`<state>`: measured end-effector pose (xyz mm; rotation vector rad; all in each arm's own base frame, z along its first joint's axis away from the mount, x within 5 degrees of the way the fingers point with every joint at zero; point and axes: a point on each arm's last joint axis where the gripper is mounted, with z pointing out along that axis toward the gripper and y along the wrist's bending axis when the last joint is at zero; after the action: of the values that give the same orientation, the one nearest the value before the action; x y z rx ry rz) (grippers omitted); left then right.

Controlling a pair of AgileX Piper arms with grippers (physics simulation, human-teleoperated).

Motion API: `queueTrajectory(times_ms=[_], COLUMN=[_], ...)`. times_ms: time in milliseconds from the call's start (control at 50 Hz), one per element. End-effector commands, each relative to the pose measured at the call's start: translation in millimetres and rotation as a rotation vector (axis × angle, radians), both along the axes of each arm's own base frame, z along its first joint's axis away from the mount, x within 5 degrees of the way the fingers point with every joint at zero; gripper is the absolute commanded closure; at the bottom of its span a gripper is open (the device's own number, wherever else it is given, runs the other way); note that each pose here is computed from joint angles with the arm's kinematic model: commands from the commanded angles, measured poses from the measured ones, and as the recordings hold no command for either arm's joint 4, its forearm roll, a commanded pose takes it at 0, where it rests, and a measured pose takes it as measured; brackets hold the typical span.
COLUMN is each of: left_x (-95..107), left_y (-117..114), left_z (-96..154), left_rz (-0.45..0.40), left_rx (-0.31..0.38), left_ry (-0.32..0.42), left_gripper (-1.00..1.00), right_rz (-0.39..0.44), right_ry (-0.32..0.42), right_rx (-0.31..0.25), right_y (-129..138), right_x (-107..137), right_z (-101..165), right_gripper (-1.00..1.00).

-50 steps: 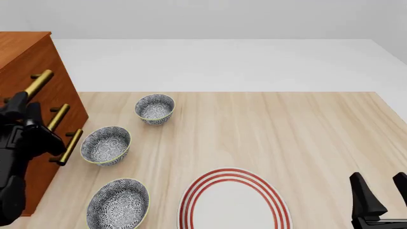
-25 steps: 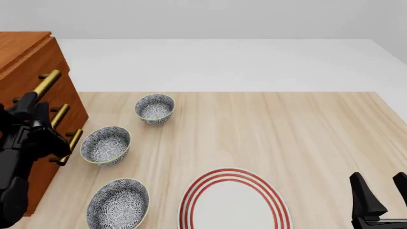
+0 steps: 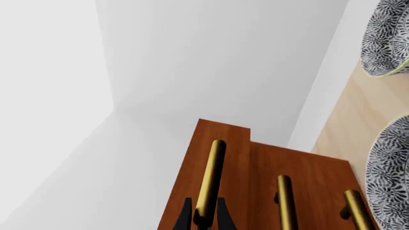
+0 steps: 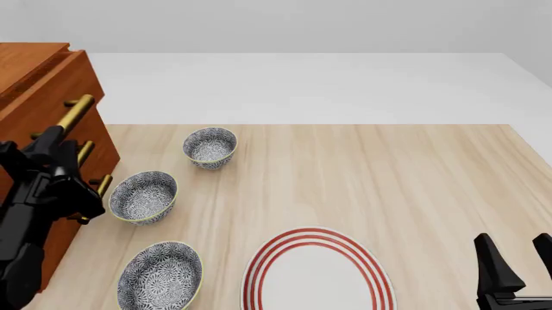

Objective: Open the top drawer of the cabinet.

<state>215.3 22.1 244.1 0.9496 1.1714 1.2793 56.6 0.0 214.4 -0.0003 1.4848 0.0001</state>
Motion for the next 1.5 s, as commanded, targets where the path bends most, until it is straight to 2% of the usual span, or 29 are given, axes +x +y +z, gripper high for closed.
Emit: queueTrajectory(times_ms=[20, 1500], left_x=[-12.5, -16.5], left_y=[0.2, -13.6], left_z=[-11.6, -8.6], left_rz=[0.014, -0.049], left_rx=[-0.001, 0.018], left_ry=[0.044, 0.040], left_gripper=[1.00, 1.00], right_rz=[0.000, 0.000], right_ry=[0.000, 0.000], right_rx=[0.000, 0.000], right_y=[0.0, 0.0], right_x=[0.0, 0.0], right_z=[0.0, 0.0], right_gripper=[-1.00, -1.00])
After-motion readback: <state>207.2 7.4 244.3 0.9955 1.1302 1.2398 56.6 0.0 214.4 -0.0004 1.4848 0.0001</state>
